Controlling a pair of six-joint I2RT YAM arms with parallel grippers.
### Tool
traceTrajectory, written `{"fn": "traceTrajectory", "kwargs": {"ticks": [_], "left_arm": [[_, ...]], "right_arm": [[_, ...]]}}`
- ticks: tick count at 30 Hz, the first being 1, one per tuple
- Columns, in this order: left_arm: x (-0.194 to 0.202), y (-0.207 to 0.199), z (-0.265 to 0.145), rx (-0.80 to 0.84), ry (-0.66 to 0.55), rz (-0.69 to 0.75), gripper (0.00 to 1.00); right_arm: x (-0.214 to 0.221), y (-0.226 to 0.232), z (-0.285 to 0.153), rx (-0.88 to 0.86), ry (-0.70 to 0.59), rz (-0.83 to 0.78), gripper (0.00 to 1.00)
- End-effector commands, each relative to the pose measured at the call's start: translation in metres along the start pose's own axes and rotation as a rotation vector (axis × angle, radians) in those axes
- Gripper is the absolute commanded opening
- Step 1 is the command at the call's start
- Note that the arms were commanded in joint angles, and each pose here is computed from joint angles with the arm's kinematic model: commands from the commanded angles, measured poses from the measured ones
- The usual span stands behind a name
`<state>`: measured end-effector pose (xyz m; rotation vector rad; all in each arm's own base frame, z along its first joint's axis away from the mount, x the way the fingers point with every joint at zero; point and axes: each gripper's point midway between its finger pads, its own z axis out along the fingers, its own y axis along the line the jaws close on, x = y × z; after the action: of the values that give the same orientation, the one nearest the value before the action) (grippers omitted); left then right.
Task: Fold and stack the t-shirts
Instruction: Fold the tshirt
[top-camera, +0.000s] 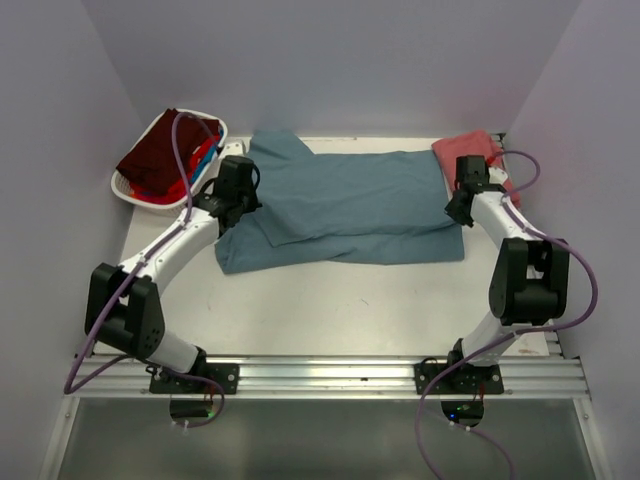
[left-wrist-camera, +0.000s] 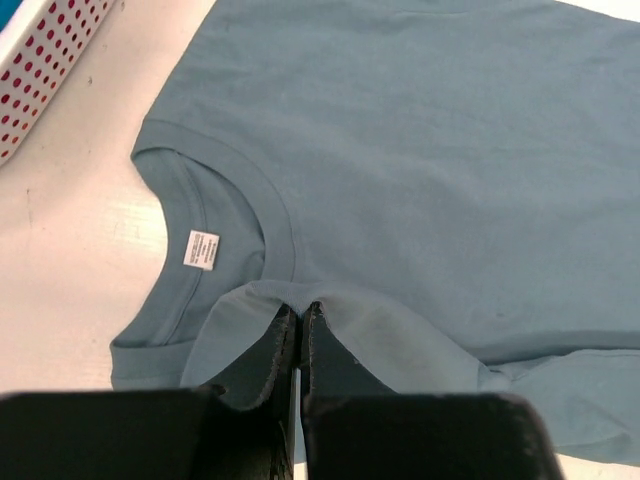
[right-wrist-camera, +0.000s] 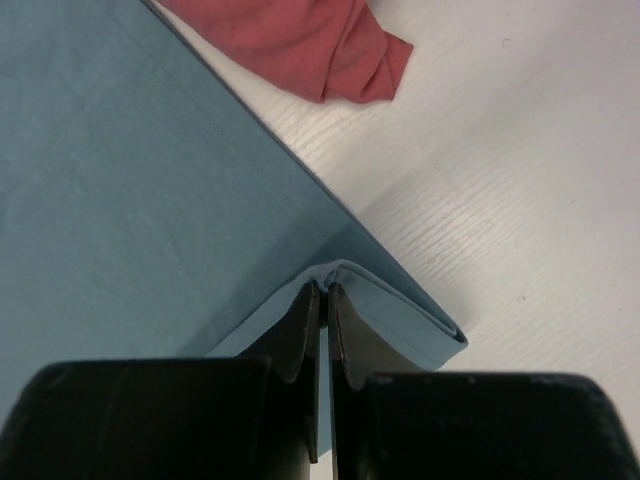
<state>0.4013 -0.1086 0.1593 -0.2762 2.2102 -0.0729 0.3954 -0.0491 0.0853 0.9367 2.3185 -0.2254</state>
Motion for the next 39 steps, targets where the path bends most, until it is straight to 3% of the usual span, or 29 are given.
{"fn": "traceTrajectory", "kwargs": {"ticks": [1,11,18,24,32,39], "left_arm": [[-0.019,-0.004,0.014,-0.011,-0.041,0.025,0.0],[-0.025,-0.009,0.03,-0.04,-0.004,0.072,0.0],[-0.029,-0.014,-0.027,0.055,0.018,0.056,0.0],[0.01,0.001,-0.094,0.096,0.024,0.008,0.0],[0.066,0.024,-0.134,0.11,0.156,-0.035,0.0],[0.074,0.037,-0.154,0.095,0.164,-0.05,0.0]], "right_arm": [[-0.03,0.008,-0.005,-0.013,-0.08,0.035,0.0],[-0.028,0.016,0.013,-0.018,-0.051,0.028,0.0],[-0.023,0.009,-0.012,-0.059,-0.049,0.025,0.0],[-0.006,-0.012,-0.053,-0.122,-0.055,0.029,0.0],[0.024,-0.035,-0.09,-0.169,0.0,-0.011,0.0],[0.032,-0.058,-0.122,-0.178,-0.026,-0.029,0.0]]}}
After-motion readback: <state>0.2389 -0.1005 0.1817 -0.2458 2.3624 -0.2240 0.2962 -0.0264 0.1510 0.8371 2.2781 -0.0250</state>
